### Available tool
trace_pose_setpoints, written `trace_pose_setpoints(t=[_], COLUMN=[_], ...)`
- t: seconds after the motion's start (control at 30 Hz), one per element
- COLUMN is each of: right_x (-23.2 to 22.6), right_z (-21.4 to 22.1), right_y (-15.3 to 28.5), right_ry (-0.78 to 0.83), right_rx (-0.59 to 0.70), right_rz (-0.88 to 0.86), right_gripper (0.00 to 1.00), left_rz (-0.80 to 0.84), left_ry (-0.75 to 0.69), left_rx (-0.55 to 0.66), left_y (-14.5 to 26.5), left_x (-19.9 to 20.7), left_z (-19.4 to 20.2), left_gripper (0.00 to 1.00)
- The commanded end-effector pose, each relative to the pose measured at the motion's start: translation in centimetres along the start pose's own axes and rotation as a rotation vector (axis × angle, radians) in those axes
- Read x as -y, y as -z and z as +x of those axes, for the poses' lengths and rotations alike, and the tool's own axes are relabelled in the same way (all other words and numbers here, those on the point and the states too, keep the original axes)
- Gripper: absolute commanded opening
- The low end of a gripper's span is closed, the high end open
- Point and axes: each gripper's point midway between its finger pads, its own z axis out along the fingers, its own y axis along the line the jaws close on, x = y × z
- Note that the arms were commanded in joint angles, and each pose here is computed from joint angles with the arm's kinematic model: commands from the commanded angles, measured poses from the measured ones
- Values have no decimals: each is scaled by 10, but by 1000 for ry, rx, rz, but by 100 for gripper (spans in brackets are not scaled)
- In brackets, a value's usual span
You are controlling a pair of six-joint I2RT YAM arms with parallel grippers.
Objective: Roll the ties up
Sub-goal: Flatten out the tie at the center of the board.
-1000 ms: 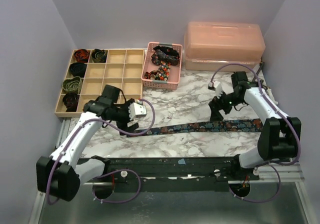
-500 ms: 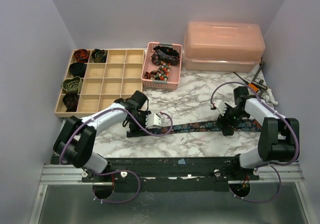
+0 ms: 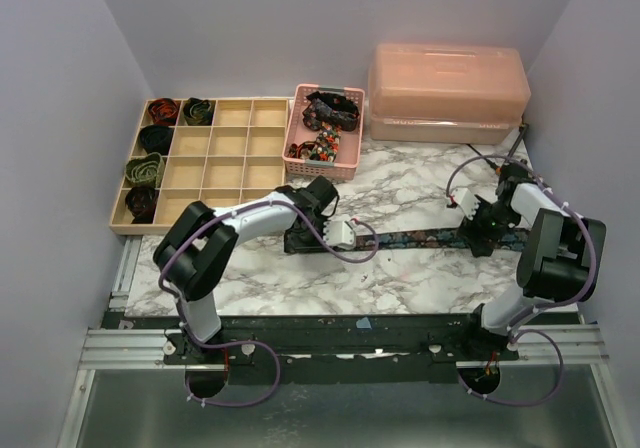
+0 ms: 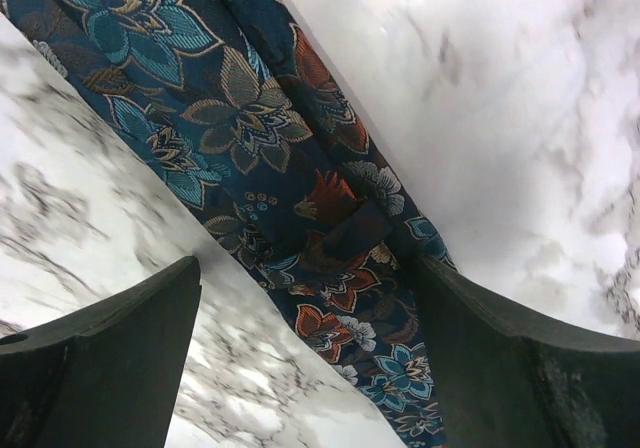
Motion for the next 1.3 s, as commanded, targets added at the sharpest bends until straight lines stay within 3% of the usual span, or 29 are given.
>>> trace_pose_setpoints(t=[0.0,0.2,0.33,0.4,0.47,0.5,0.6,0.7,0.8,0.87,1.0,1.17,1.27], right_x=[11,30,42,50,60,63,75,109,113,110,99,86,48], right_z=[33,20,-19,-40,-64,-76,-124,-169,-191,-201,-226,-238,-250], right_y=[-6,17,55,82,114,130,186,250,268,255,232,199,163], right_ry=[55,54,32,-4,-26,-30,-88,-446,-551,-618,-861,-993,-988], right_rx=[-77,-4,152,231,321,367,552,811,914,946,965,965,853], right_rz=[-25,4,33,64,105,123,187,264,177,41,-306,-445,-490], right_gripper=[85,88,94,99,100,100,100,100,100,100,100,100,100], left_rz=[20,-12,-50,-91,-145,-168,-222,-319,-431,-376,-41,-36,-37], left_ry=[33,35,109,164,224,259,395,528,677,751,876,1056,1171], left_rx=[-9,39,169,263,383,442,660,890,1034,1010,921,981,923], left_y=[-7,9,55,86,123,139,189,228,244,230,192,169,151], left_x=[-10,-30,-46,-57,-67,-71,-77,-84,-89,-80,-42,-32,-36], left_z=[-26,-48,-70,-80,-90,-93,-97,-89,-78,-73,-74,-60,-50], left_gripper=[29,35,66,76,96,98,98,98,99,98,98,98,99])
